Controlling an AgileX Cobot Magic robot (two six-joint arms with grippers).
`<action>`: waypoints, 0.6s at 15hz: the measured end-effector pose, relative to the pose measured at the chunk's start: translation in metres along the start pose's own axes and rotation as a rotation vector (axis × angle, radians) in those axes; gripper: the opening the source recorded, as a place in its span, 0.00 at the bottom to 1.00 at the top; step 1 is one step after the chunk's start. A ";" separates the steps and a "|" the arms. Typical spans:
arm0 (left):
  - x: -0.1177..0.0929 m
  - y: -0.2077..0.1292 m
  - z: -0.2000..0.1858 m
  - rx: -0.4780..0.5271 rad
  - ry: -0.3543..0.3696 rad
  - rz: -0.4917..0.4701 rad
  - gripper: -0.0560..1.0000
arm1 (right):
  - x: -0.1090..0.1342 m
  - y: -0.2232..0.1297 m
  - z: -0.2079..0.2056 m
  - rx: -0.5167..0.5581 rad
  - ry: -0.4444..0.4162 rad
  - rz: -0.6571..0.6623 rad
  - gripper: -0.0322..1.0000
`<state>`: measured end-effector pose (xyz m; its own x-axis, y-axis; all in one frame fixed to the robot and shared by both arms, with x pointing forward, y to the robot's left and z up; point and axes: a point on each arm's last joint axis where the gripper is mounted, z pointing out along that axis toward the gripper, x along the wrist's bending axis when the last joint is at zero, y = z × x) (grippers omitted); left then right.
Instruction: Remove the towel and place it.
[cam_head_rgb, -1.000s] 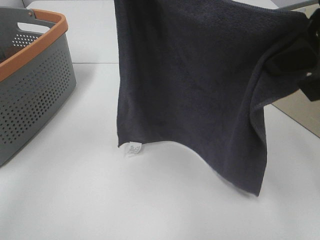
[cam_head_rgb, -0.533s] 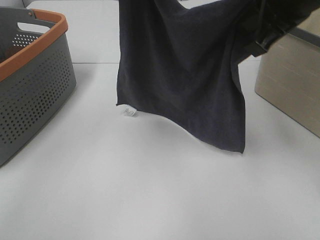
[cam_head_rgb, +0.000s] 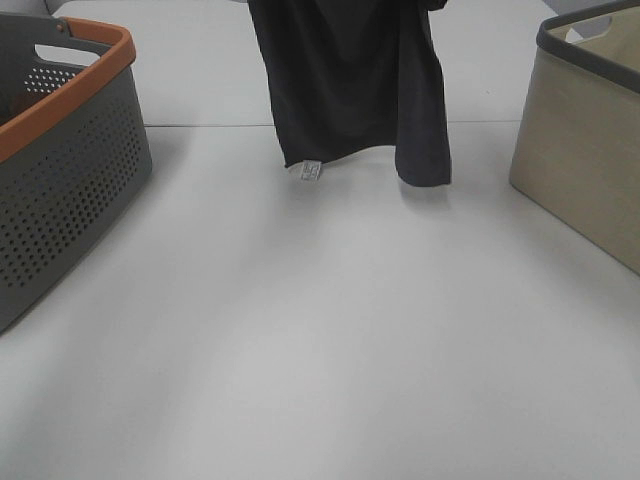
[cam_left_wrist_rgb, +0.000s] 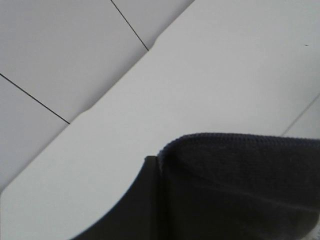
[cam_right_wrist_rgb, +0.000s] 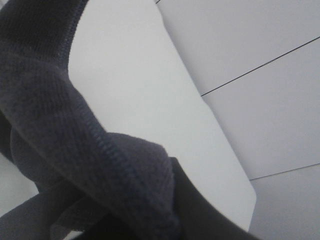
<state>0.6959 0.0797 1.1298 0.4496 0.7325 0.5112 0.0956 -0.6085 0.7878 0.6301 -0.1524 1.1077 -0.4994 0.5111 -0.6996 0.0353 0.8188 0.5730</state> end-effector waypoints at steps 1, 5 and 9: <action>0.007 -0.004 0.005 -0.023 0.029 0.018 0.05 | -0.007 -0.001 0.009 -0.029 -0.037 0.005 0.03; 0.001 -0.017 0.024 -0.032 0.045 0.084 0.05 | 0.004 -0.020 0.055 -0.068 -0.060 0.012 0.03; -0.019 -0.045 0.041 0.145 -0.019 0.163 0.05 | 0.028 -0.040 0.081 0.013 0.020 0.018 0.03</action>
<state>0.7196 0.0801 1.0706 0.4862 0.6159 0.6199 0.1468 -0.7569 0.6369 0.6853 -0.1502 1.0306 -0.5158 0.5207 -0.6803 0.0559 0.8129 0.5797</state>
